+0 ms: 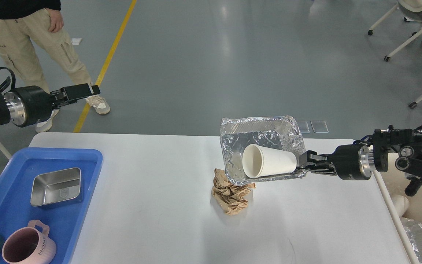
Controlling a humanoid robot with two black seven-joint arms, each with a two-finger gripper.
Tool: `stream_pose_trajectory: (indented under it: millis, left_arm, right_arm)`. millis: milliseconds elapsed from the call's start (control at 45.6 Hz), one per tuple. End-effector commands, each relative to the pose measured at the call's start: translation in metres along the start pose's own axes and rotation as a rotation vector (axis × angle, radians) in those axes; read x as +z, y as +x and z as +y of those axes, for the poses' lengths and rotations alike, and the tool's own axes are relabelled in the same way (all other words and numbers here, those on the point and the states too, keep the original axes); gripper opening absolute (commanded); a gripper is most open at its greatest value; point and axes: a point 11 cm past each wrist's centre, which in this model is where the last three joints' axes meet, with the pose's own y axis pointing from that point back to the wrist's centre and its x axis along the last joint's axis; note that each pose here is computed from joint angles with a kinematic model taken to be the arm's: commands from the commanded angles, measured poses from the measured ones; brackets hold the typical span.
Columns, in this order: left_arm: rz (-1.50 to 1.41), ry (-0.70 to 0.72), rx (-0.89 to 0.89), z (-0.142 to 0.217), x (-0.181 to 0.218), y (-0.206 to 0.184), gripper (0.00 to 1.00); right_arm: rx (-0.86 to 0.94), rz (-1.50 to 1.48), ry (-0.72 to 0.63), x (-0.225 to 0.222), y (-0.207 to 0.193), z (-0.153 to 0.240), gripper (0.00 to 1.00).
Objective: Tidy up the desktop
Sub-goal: 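Withdraw the left gripper while the right gripper holds the foil tray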
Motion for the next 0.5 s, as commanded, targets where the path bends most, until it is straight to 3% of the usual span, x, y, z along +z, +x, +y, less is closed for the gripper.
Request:
stream_pose_trajectory:
  millis: [0, 241, 483]
  left_arm:
    - [0.139, 0.033, 0.044, 0.022, -0.028, -0.016, 0.95]
    - [-0.019, 0.312, -0.093, 0.116, -0.074, -0.035, 0.95]
    - [0.027, 0.45, -0.093, 0.171, -0.091, -0.017, 0.95]
  right_arm:
    - [0.004, -0.008, -0.006, 0.004, -0.001, 0.002, 0.0]
    - [0.015, -0.014, -0.015, 0.008, 0.0, 0.008, 0.0]
    - [0.014, -0.014, -0.014, 0.007, 0.0, 0.007, 0.0]
